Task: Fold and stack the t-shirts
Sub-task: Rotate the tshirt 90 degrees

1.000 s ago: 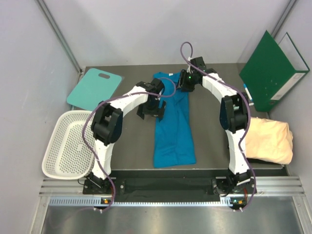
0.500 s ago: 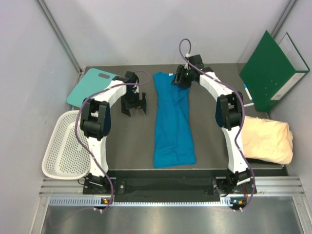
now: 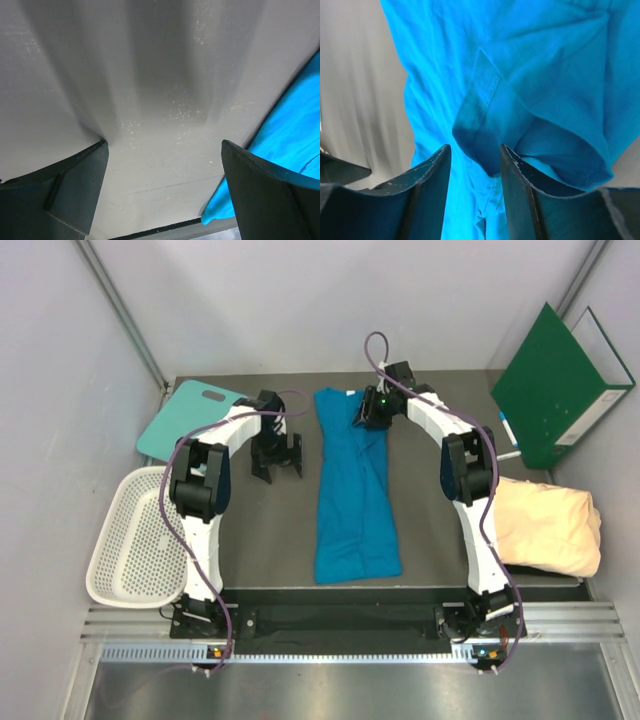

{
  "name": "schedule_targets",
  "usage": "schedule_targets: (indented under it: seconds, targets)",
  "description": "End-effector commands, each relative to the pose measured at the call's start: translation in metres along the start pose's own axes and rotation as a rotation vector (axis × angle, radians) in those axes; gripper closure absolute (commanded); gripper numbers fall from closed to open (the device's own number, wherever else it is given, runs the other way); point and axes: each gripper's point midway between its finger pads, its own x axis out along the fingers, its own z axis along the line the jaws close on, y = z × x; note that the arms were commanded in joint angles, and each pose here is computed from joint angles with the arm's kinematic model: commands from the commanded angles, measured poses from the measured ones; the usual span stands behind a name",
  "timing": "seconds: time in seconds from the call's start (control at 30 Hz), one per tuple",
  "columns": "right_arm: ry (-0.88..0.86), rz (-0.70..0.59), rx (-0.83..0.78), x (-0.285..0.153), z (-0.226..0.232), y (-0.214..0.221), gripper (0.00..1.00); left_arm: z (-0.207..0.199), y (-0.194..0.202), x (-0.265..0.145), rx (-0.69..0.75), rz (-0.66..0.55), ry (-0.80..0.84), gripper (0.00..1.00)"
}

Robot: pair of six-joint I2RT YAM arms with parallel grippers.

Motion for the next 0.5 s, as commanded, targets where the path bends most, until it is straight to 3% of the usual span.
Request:
schedule_targets:
  seconds: [0.0,0.07,0.17,0.3,0.47]
  targets:
    - [-0.030,0.028,-0.023,-0.006,0.009,0.010,0.56,-0.004,-0.012,-0.003,0.014,-0.027,0.028,0.01]
    - [-0.024,0.048,-0.024,-0.003,0.006,0.019,0.57,-0.002,-0.012,-0.004,0.017,-0.027,0.027,0.01]
    - [-0.029,0.059,-0.026,-0.003,0.008,0.023,0.65,0.000,-0.013,-0.005,0.014,-0.029,0.025,0.01]
    - [-0.024,0.056,-0.044,-0.005,0.013,0.023,0.96,0.003,-0.013,-0.003,0.008,-0.026,0.025,0.01]
    - [-0.028,-0.003,-0.069,-0.031,0.027,0.011,1.00,0.003,-0.013,-0.001,0.003,-0.023,0.033,0.01]
